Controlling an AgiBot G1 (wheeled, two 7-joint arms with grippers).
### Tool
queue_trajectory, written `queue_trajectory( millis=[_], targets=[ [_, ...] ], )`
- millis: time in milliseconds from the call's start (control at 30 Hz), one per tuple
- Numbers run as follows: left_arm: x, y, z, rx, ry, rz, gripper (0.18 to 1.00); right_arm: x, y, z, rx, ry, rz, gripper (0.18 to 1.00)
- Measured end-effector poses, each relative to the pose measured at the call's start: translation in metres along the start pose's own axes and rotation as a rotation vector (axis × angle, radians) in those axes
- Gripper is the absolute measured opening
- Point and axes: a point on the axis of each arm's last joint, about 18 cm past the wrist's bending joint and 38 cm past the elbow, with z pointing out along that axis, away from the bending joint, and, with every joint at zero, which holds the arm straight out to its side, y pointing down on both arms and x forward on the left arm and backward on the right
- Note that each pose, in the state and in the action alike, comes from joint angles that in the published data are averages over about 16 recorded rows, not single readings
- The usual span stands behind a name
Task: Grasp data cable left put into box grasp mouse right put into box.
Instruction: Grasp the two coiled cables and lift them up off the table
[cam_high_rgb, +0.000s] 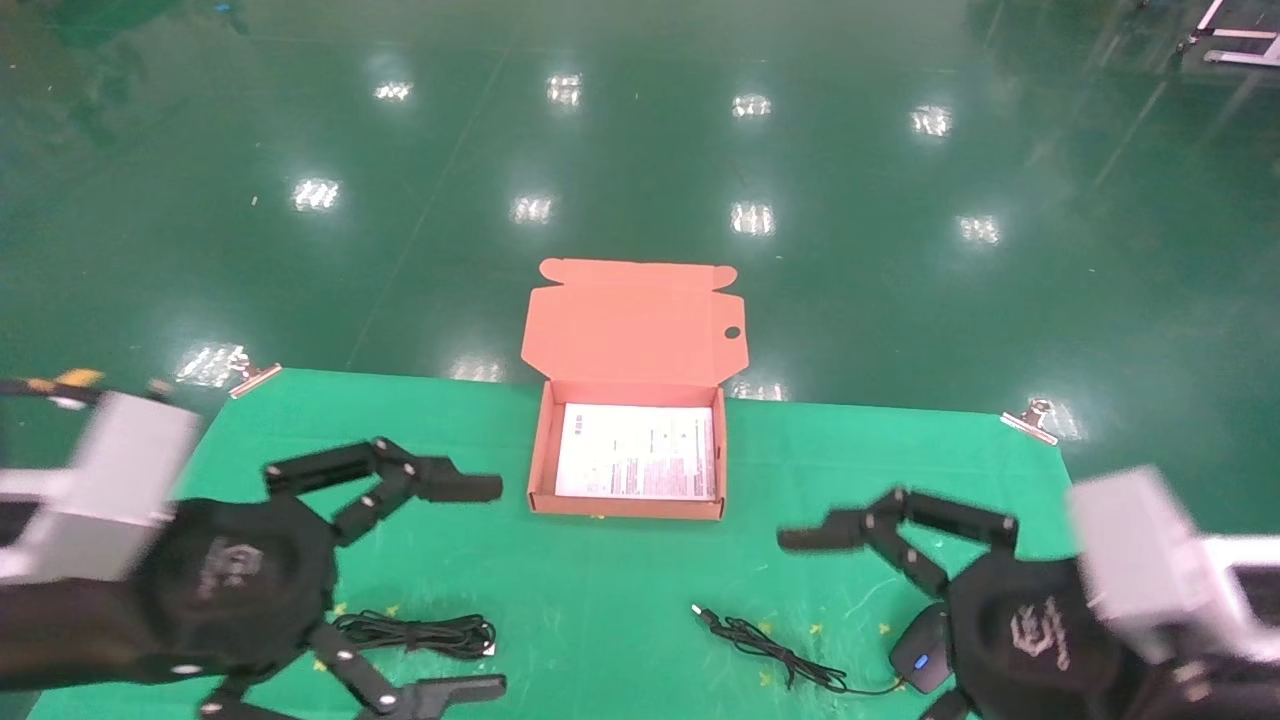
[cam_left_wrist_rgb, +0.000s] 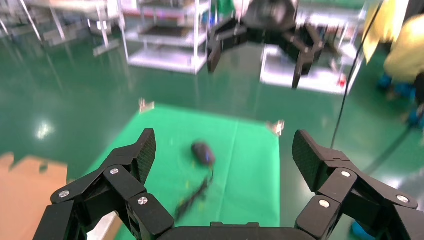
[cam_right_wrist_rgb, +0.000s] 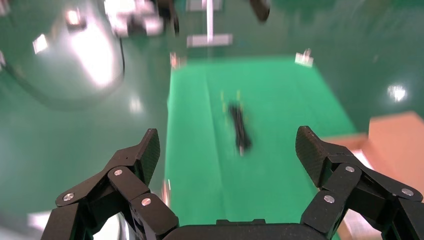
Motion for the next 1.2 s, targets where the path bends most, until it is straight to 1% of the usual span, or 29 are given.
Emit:
queue_trajectory(
  millis=[133, 400, 533, 633, 767, 900, 1033, 1200],
  targets=[
    [-0.008, 0.015, 0.013, -0.146, 0.026, 0.034, 1.001, 0.007, 0.017, 0.009, -0.171, -0.032, -0.058, 1.0],
    [-0.032, 0.051, 0.038, -0.486, 0.076, 0.138, 1.001, 0.029, 0.046, 0.03, -0.504, -0.102, -0.199, 1.0],
    [-0.047, 0.071, 0.048, -0.648, 0.087, 0.193, 1.001, 0.041, 0.059, 0.041, -0.64, -0.125, -0.262, 1.0],
    [-0.057, 0.087, 0.055, -0.753, 0.087, 0.218, 1.001, 0.048, 0.069, 0.05, -0.719, -0.127, -0.295, 1.0],
    [-0.069, 0.109, 0.062, -0.853, 0.074, 0.213, 1.001, 0.056, 0.084, 0.063, -0.792, -0.109, -0.32, 1.0],
    [-0.079, 0.13, 0.068, -0.916, 0.048, 0.178, 1.001, 0.062, 0.1, 0.078, -0.834, -0.079, -0.327, 1.0],
    [-0.087, 0.15, 0.072, -0.948, 0.009, 0.123, 1.001, 0.066, 0.114, 0.092, -0.845, -0.042, -0.31, 1.0],
    [-0.095, 0.169, 0.076, -0.956, -0.041, 0.037, 1.001, 0.071, 0.127, 0.11, -0.839, -0.003, -0.279, 1.0]
  ],
)
